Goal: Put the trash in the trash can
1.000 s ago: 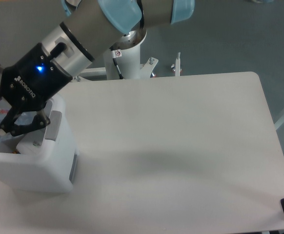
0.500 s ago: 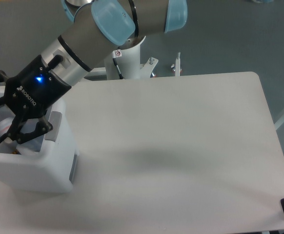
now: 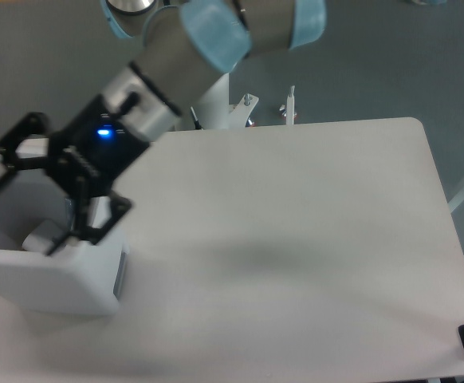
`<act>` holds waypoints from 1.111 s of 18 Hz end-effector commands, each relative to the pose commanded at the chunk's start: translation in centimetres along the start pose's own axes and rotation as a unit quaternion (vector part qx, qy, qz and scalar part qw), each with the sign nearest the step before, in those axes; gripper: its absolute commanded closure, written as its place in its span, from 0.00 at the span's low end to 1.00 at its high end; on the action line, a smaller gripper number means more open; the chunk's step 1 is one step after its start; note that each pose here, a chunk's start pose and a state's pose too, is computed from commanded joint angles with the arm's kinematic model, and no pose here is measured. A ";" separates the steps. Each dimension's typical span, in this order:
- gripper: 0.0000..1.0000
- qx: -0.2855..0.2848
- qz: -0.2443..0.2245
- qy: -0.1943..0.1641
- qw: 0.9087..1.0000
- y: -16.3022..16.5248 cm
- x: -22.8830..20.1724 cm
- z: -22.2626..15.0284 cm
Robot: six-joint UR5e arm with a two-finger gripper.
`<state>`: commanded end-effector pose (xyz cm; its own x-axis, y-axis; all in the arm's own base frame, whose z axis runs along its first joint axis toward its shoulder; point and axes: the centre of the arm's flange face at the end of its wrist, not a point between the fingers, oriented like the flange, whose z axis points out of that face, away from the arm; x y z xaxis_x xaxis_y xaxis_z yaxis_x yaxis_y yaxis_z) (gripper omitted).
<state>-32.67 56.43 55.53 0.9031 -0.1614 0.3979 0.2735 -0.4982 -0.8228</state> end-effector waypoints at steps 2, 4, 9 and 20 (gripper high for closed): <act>0.00 0.008 -0.006 -0.016 1.000 -0.1 -1.6 -1.8; 0.00 0.015 -0.007 -0.027 0.999 -0.4 -2.6 -3.2; 0.00 0.019 0.006 -0.050 0.999 0.7 -6.1 -5.6; 0.00 -0.099 0.024 -0.197 0.975 7.5 -15.1 -6.9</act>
<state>-46.52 49.25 46.17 0.9810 0.1322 0.1423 0.1942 -0.6591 -0.7265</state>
